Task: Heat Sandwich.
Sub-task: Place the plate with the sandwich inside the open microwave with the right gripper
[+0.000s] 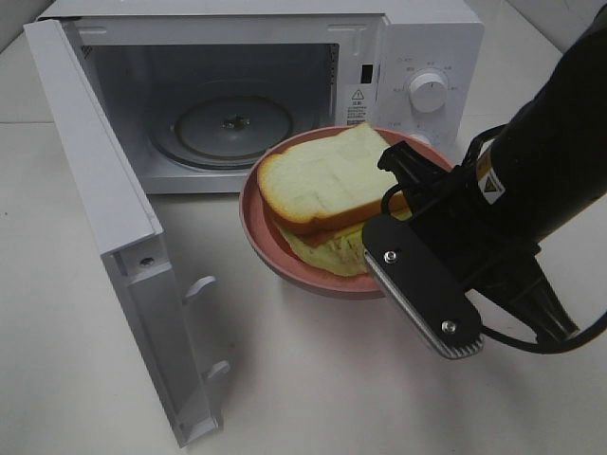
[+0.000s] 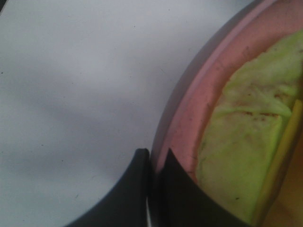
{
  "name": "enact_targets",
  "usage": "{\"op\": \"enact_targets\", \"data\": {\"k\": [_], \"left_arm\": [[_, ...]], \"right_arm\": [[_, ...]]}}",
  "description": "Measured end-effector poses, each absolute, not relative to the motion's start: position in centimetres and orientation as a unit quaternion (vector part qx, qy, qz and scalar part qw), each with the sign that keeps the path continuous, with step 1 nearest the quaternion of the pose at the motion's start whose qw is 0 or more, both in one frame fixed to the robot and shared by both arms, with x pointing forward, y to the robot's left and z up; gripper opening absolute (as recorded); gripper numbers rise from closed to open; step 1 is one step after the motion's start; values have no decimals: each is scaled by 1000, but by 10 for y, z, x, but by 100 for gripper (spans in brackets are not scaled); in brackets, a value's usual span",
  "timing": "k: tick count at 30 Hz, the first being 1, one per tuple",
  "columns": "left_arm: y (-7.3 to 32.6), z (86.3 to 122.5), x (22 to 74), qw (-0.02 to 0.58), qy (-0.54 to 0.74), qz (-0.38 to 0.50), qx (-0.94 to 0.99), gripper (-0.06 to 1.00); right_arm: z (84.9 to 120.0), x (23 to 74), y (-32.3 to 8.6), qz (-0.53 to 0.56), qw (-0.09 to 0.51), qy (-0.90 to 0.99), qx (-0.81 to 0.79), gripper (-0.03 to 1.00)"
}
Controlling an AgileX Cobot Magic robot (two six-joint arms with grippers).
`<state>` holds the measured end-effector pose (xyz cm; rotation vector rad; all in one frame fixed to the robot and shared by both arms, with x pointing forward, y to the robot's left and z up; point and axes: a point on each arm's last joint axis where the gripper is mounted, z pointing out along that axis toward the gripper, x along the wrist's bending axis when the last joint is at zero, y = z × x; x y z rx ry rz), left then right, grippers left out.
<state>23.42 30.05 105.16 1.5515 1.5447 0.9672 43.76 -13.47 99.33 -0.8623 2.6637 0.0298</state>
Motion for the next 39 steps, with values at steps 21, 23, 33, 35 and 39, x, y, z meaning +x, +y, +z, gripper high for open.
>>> {"op": "enact_targets", "data": {"k": [21,23,33,35,39], "left_arm": [[301,1052,234,365,601,376,603,97],[301,1052,234,365,601,376,603,97],[301,1052,234,365,601,376,603,97],[301,1052,234,365,601,376,603,97],[301,1052,234,365,601,376,603,97]], "right_arm": [[991,446,-121,52,216,920,-324,3],[990,447,-120,53,218,918,-325,3],[985,469,-97,69,208,925,-311,3],[985,474,-92,74,206,927,-306,3],[982,482,-83,77,192,930,-304,3]]}}
